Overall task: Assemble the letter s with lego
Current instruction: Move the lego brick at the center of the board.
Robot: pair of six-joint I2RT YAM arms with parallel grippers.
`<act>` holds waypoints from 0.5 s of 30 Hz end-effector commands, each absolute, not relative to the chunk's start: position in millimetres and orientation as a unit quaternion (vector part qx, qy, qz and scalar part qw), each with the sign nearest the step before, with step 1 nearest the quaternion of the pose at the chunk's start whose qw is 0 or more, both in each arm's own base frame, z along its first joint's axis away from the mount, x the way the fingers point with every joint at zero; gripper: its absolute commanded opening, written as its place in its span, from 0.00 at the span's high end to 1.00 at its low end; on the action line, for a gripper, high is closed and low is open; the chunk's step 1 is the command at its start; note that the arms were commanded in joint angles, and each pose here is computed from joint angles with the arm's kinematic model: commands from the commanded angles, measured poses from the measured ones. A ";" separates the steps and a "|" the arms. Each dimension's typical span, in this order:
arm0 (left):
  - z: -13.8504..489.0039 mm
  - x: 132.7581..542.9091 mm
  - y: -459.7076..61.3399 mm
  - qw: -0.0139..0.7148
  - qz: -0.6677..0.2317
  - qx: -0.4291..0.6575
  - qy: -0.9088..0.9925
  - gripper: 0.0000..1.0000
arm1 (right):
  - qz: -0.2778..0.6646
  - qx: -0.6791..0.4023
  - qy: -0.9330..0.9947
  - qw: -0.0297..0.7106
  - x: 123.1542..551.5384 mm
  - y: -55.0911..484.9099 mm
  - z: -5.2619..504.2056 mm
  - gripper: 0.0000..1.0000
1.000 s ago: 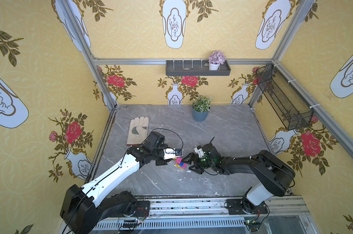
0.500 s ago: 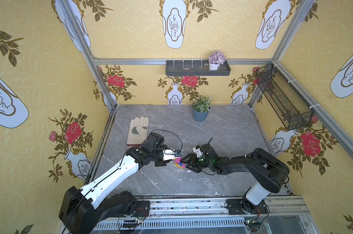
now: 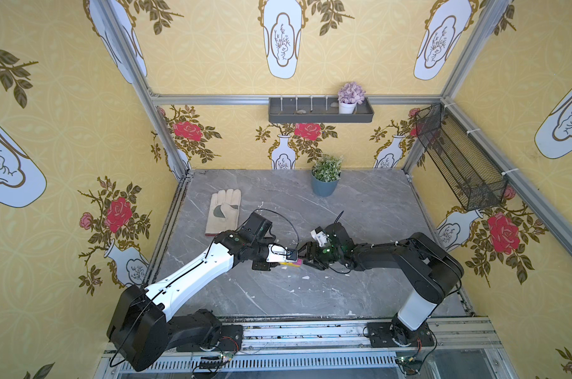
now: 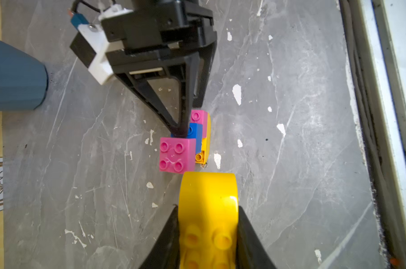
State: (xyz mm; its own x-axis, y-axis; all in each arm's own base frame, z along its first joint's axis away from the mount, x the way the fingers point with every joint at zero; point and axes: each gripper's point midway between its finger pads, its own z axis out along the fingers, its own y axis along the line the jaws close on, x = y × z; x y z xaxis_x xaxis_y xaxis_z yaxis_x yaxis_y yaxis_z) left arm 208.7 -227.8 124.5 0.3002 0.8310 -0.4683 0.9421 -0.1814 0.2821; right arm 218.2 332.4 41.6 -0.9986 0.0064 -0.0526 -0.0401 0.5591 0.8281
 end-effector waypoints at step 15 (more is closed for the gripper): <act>128.5 225.3 -266.9 0.282 -0.194 0.765 0.546 1.00 | 0.413 -0.055 0.908 -0.034 198.3 303.1 5.4 0.28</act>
State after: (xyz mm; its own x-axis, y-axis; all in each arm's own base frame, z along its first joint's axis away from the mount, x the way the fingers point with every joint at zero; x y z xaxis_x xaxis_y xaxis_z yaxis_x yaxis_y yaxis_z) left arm 228.1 -259.4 126.1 0.3136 0.7609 -0.5680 0.9486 -0.2246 0.2230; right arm 215.4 330.5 40.0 -0.9861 -0.1339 -0.0985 -0.1547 0.5224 0.8385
